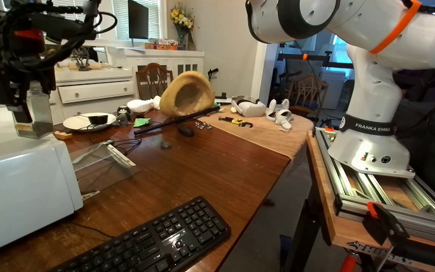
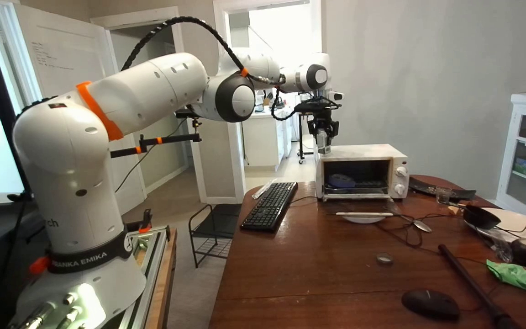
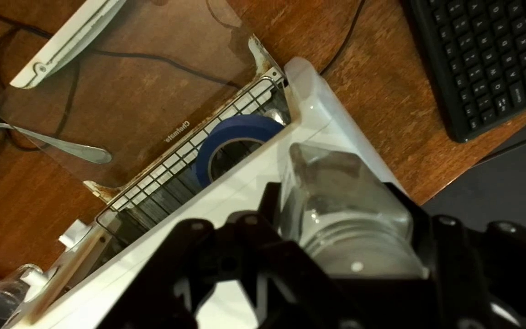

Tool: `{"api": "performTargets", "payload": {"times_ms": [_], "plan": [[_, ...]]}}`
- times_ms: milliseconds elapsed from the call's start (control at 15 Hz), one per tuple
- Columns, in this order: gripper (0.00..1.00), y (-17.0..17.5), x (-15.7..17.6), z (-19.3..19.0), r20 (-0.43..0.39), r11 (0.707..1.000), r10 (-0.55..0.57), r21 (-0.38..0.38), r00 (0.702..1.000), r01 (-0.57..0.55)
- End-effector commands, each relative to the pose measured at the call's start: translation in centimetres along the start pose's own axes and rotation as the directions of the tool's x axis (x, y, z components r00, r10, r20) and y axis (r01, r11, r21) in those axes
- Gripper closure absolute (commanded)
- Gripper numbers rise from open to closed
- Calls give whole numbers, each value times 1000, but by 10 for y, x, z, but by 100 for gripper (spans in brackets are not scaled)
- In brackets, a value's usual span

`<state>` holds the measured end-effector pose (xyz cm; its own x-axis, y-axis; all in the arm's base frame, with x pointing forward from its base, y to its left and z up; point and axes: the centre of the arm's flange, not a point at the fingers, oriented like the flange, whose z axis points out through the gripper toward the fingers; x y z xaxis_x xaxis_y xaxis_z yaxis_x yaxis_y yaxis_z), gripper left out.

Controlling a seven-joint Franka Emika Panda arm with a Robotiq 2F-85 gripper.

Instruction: Put the tape inside the oven and the shaker on top of the microwave

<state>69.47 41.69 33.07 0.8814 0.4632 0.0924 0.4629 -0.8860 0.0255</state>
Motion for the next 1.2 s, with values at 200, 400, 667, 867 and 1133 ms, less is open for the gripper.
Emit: {"api": "performTargets", "payload": {"times_ms": [200,400,667,867,1133], "plan": [[69,-6,54,0,44,1000,-9,0,999,9],[69,-8,54,1,33,1000,-13,-3,999,13],[69,-9,53,5,27,1000,-13,-9,1000,13],[69,-8,54,8,8,1000,-2,-15,1000,2],[69,-6,54,9,15,1000,-1,-22,1000,1]]}}
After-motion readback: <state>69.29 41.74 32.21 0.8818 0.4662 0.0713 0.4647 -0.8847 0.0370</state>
